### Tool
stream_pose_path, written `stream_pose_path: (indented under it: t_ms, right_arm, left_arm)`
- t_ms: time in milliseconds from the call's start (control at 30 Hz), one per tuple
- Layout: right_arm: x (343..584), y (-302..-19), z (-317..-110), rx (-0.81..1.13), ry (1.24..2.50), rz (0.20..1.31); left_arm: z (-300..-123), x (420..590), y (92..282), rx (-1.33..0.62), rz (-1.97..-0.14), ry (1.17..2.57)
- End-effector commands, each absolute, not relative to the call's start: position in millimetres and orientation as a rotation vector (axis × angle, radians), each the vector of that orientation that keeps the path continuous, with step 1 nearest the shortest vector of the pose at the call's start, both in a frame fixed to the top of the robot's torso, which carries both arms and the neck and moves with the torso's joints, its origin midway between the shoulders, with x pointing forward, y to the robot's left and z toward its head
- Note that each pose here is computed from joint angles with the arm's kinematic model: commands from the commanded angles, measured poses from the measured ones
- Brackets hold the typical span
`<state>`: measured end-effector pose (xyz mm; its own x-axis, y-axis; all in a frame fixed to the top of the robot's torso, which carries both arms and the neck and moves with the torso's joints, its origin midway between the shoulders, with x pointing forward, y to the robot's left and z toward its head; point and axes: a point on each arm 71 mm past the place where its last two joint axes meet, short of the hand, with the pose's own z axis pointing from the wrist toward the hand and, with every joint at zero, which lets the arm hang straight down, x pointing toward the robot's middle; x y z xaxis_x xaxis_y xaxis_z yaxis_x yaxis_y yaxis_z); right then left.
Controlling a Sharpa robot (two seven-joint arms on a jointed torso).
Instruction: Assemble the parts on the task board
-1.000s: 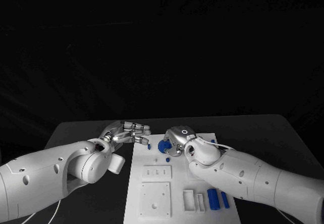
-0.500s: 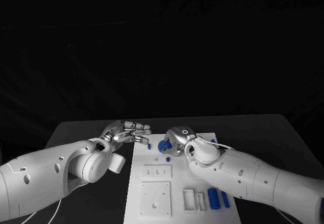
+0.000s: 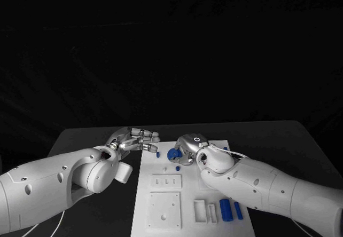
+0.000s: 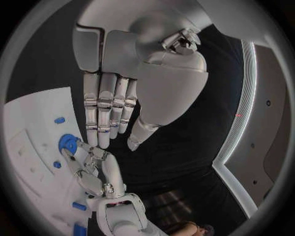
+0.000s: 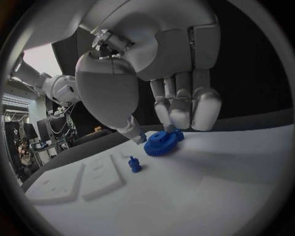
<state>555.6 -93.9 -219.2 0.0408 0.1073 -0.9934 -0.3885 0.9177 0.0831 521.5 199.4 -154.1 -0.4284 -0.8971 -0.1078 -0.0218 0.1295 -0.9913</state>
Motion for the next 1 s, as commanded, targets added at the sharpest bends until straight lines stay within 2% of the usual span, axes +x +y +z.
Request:
stream_pose_path:
  t_ms: [33,600,1000]
  right_arm:
    - [555,-96,-224,-0.24,1.522,0.377]
    - [551,-124,-227,-0.19,1.537,0.372]
    - [540,-159,-199,-0.113,1.442,0.417]
  left_arm:
    - [-152.8,521.1,197.7,-0.901,-1.415,1.623]
    - [-153.1,521.3,202.1,-0.909,-1.402,1.618]
    - [-152.8,520.5,207.6,-0.915,-1.394,1.609]
